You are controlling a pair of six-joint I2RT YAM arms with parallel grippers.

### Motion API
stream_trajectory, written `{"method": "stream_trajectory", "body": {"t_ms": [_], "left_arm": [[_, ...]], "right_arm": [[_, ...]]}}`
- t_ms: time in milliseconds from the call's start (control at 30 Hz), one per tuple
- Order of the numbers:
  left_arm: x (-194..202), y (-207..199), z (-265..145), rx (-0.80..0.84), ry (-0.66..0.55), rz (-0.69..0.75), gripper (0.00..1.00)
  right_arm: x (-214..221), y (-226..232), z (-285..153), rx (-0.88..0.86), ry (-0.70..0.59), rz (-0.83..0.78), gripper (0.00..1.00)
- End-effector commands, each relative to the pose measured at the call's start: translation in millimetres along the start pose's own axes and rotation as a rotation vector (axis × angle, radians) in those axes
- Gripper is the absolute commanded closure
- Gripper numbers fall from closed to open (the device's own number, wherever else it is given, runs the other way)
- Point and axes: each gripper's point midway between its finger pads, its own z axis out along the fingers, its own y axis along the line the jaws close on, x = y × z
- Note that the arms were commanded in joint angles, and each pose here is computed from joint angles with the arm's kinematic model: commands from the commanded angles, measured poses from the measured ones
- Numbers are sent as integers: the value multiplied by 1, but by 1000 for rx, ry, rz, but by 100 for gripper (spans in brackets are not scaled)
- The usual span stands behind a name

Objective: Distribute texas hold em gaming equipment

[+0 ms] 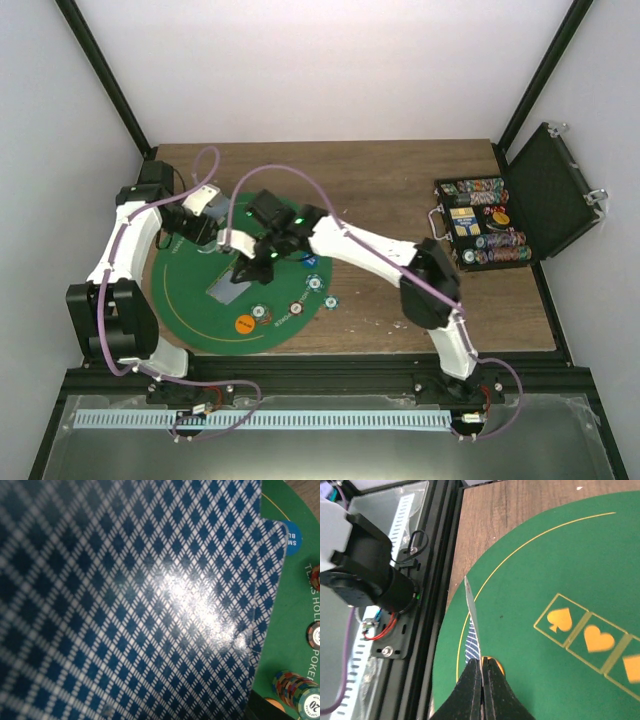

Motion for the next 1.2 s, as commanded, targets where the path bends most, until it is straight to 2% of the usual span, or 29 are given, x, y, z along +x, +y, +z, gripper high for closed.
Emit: {"method": "stream_trajectory", "body": {"t_ms": [0, 200, 467, 767, 933, 1167], "left_arm": [[-6, 3, -13, -17, -34, -13, 55], [-5, 5, -13, -25, -30, -12, 55], [-5, 6, -11, -24, -27, -11, 55], [-4, 7, -9, -23, -21, -12, 55], [-3, 7, -8, -21, -18, -12, 55], [-3, 7, -7, -18, -15, -13, 55]], "right_arm": [[4, 5, 45, 0, 117, -97, 99], [17, 17, 92, -39, 204, -184, 99], [41, 26, 132, -72, 285, -255, 99], [42, 13, 146, -27, 272, -307, 99], [41, -5, 151, 66, 272, -355, 99], [60, 2, 160, 18, 298, -424, 99]]}}
